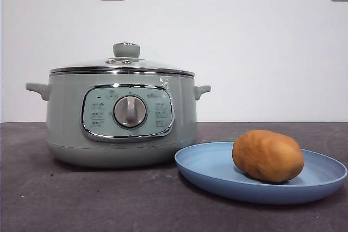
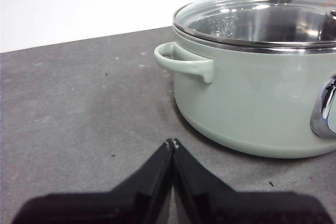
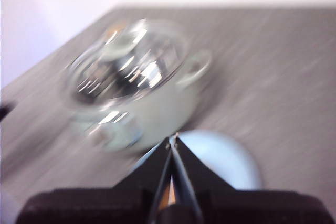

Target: Take the potato out from the steamer,put the potato on the plate,close the lid

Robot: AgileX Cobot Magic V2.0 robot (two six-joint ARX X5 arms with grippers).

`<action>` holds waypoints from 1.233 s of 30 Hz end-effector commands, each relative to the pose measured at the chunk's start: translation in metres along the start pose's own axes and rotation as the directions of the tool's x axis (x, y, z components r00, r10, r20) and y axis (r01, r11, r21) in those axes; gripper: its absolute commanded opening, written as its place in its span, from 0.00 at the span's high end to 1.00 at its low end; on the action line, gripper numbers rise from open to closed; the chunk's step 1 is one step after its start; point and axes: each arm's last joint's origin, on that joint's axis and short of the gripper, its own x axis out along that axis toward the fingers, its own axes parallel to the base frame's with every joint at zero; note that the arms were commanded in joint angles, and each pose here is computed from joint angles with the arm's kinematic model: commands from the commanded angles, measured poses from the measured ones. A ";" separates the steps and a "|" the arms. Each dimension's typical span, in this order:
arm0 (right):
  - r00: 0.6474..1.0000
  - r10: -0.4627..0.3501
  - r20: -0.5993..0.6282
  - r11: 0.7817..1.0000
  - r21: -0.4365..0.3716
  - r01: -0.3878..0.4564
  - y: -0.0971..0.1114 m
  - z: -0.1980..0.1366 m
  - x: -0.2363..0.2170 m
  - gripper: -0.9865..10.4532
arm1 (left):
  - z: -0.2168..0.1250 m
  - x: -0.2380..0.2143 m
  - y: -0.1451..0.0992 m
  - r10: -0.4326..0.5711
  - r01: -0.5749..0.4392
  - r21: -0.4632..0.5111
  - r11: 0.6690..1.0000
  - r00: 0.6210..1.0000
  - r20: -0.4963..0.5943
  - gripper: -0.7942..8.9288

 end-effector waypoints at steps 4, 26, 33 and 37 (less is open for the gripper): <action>0.967 -0.187 0.174 0.981 -0.021 0.193 -0.018 -0.038 0.003 0.91 | -0.005 0.001 0.000 0.001 -0.002 -0.009 1.000 1.000 -0.012 0.92; 0.926 -0.324 0.194 0.946 0.082 0.314 -0.046 -0.143 0.037 0.91 | -0.005 0.001 0.000 0.001 -0.002 -0.009 1.000 1.000 -0.011 0.92; 0.930 -0.323 0.176 0.945 0.120 0.305 -0.045 -0.145 0.037 0.91 | -0.005 0.001 0.000 0.002 -0.002 -0.009 1.000 1.000 -0.011 0.92; 0.928 -0.325 0.182 0.943 0.138 0.303 -0.045 -0.144 0.036 0.91 | -0.005 0.001 0.000 0.001 -0.001 -0.009 1.000 1.000 -0.011 0.92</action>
